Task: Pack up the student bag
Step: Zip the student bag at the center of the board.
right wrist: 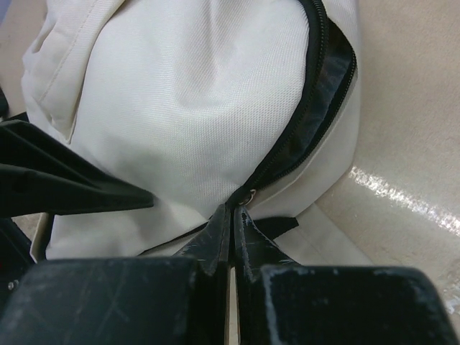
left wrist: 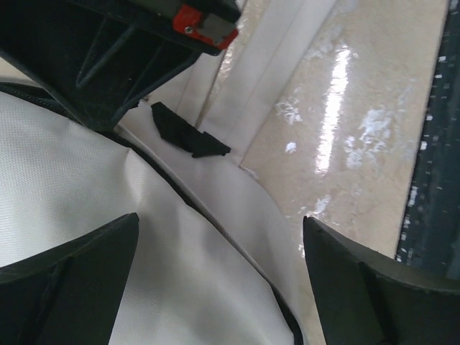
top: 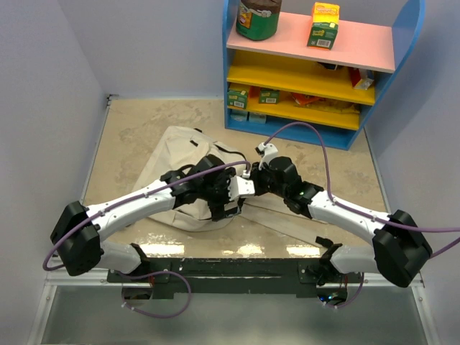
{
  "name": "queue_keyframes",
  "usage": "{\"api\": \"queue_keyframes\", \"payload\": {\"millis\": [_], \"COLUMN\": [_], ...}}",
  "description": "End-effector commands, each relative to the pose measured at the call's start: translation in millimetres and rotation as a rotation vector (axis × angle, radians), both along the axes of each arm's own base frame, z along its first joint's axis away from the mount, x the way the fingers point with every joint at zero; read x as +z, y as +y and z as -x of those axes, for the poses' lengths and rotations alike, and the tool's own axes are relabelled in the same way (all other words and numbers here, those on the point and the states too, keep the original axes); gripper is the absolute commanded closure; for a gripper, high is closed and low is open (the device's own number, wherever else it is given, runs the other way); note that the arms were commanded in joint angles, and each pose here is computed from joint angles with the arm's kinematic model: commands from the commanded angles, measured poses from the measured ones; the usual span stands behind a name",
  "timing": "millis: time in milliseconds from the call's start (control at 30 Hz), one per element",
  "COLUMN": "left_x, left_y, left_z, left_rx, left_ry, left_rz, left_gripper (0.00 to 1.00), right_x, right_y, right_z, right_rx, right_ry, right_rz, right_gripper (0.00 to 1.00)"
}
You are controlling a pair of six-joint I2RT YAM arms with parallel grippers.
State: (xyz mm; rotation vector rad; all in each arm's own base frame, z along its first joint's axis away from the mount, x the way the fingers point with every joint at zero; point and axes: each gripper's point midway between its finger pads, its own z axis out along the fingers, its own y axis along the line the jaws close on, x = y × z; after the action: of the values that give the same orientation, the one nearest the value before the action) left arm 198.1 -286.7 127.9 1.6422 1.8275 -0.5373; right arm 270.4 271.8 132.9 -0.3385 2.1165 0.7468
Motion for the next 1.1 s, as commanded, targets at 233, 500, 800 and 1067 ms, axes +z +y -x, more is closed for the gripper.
{"api": "queue_keyframes", "payload": {"millis": [233,500,800,1067], "left_x": [-19,-25,-7,30], "left_y": [-1,4,3,38], "left_z": [-37,-30,7,52], "left_rx": [0.076,0.013,-0.159,-0.415], "left_ry": [-0.324,-0.317,-0.199,-0.242], "left_rz": [-0.147,-0.183,-0.160,-0.146], "left_gripper": [0.10,0.90,1.00,1.00], "right_x": [18,15,12,10], "right_y": [7,6,-9,-23], "right_z": [10,7,-16,-51], "right_rx": [0.027,0.021,-0.058,-0.116], "right_ry": [-0.028,-0.028,-0.038,-0.050], "right_rz": [-0.087,-0.066,0.016,0.083], "right_gripper": [1.00,1.00,1.00,1.00]}}
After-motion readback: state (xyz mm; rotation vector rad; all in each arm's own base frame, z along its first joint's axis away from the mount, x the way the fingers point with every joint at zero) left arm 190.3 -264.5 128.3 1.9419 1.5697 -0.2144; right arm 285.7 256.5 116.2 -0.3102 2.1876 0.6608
